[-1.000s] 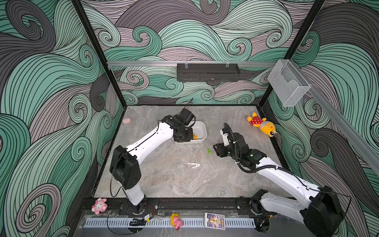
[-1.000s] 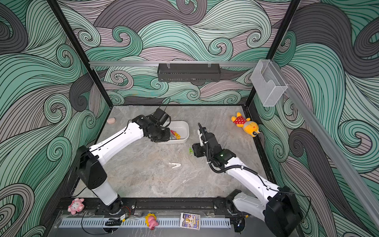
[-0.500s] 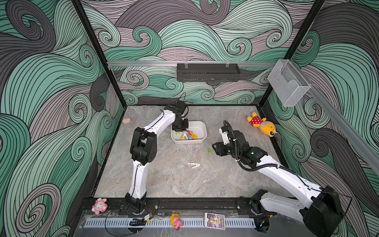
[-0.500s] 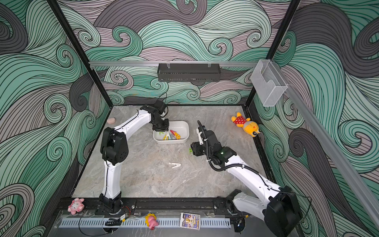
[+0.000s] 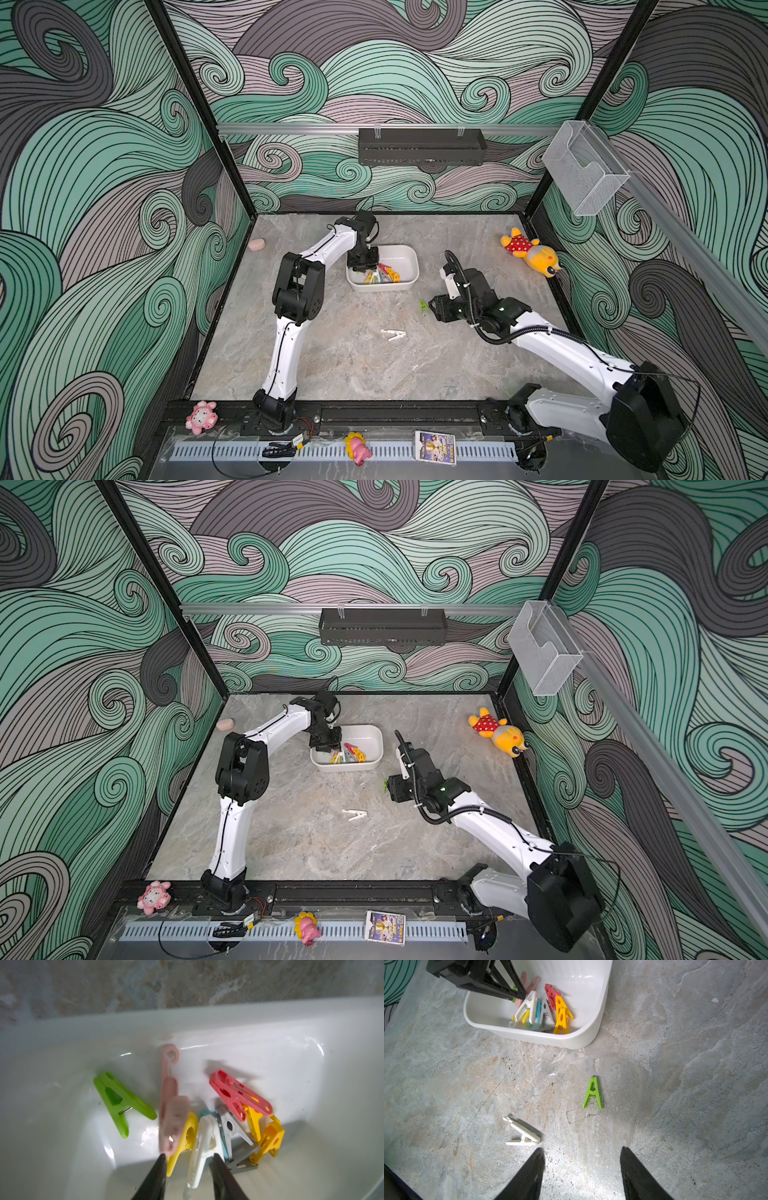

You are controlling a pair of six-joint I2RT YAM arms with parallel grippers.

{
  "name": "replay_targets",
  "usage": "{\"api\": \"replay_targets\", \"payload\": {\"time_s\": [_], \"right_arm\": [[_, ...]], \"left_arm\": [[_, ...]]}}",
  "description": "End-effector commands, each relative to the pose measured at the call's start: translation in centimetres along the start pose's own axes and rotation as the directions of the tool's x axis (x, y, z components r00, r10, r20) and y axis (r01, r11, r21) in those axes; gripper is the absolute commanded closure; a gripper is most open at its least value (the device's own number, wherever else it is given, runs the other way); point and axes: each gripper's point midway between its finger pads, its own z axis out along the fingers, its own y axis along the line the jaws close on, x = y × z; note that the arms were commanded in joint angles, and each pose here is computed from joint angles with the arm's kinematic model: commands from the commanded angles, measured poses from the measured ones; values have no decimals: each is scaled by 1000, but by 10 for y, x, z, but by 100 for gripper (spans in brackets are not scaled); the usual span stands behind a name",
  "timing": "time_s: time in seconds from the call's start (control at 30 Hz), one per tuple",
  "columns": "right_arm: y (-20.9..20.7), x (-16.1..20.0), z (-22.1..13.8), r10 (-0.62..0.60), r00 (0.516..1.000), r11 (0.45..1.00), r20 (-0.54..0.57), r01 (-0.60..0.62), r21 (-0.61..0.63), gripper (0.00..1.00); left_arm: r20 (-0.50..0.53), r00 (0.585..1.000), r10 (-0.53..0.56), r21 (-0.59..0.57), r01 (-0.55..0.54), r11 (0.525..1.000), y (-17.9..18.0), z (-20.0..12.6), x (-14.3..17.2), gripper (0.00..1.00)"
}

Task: Put the clothespins into the storage box
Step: Place the clothespin in the storage box, then pick up the clothespin from the center of the board.

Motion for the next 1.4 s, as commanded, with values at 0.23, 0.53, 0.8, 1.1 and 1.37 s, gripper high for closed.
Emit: {"api": "replay_targets", "payload": {"time_s": [0.23,0.53,0.8,1.1,1.37], "right_arm": [[4,-16,7,-52,999,999,-7,52,4,40],[-5,3,12,-59,991,997,-122,64,44,38],[-9,16,35,-78,979,994,-187,92,63,36],[-2,12,77,-119,956,988,-267,140,61,40],[-8,17,99,-123,937,982,-328,163,98,42]], "left_arm": [[121,992,19,41,-25,999,-12,-68,-14,53],[187,982,18,179,-52,983,-25,-136,36,51],[214,974,-68,124,42,991,10,-141,111,50],[338,939,-63,112,26,993,21,-145,155,48],[332,941,-62,118,24,993,21,-134,155,46]]}}
